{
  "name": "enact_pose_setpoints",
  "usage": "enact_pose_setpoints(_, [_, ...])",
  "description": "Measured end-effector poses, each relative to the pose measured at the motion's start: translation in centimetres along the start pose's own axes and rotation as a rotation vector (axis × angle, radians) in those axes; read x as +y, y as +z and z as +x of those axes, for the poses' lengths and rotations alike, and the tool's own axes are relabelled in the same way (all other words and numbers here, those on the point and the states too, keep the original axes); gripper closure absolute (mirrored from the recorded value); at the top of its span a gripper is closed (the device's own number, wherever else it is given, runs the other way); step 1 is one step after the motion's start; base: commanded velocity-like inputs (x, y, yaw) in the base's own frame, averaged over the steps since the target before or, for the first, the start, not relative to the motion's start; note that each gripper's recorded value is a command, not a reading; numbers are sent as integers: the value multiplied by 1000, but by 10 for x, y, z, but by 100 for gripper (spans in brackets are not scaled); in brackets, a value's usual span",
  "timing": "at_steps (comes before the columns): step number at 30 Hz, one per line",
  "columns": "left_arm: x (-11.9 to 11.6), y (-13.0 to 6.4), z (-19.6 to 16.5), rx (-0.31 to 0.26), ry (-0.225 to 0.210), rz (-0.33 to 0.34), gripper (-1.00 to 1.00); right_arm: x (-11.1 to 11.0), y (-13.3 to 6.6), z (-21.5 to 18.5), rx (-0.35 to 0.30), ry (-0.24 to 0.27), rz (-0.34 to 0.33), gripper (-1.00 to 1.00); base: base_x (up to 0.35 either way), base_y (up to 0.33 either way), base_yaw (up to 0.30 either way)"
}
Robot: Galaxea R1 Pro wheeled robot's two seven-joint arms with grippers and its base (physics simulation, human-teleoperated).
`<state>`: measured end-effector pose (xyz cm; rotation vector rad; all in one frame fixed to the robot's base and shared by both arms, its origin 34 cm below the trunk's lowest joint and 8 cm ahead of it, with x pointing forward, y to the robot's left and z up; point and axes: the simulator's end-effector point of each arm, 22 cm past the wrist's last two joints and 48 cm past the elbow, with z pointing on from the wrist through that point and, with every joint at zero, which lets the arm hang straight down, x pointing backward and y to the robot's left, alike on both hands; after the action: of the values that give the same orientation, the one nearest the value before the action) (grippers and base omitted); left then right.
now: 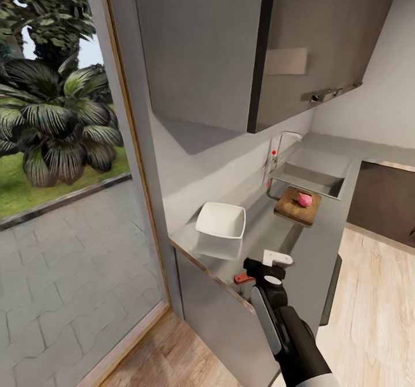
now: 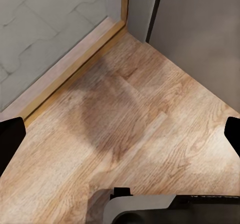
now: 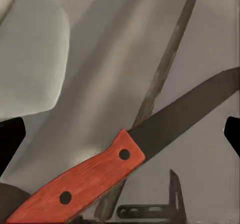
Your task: In the kitchen, take the Vidalia onion out of the sink, dice it on the chopping board with the paring knife, put the diced onion into the bowl on the countertop, then place both the paring knife and the chopping board into the sink.
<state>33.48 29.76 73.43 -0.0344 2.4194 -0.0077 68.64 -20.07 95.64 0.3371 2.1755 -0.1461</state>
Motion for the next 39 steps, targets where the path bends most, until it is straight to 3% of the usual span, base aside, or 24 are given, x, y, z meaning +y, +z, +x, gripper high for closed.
enact_pose_setpoints(12, [1, -1, 6, 13, 0, -2, -100, -21, 8, 26, 57, -16, 85, -100, 5, 9, 0])
enact_pose_setpoints(30, [1, -1, 7, 14, 0, -2, -100, -22, 8, 27, 61, -16, 92, -100, 62, 86, 0])
enact_pose_setpoints(35, [1, -1, 7, 14, 0, -2, -100, -12, 8, 38, 109, 57, 48, -100, 0, 0, 0])
enact_pose_setpoints(39, [1, -1, 7, 15, 0, -3, -100, -10, 8, 42, 121, 71, 40, -100, 0, 0, 0])
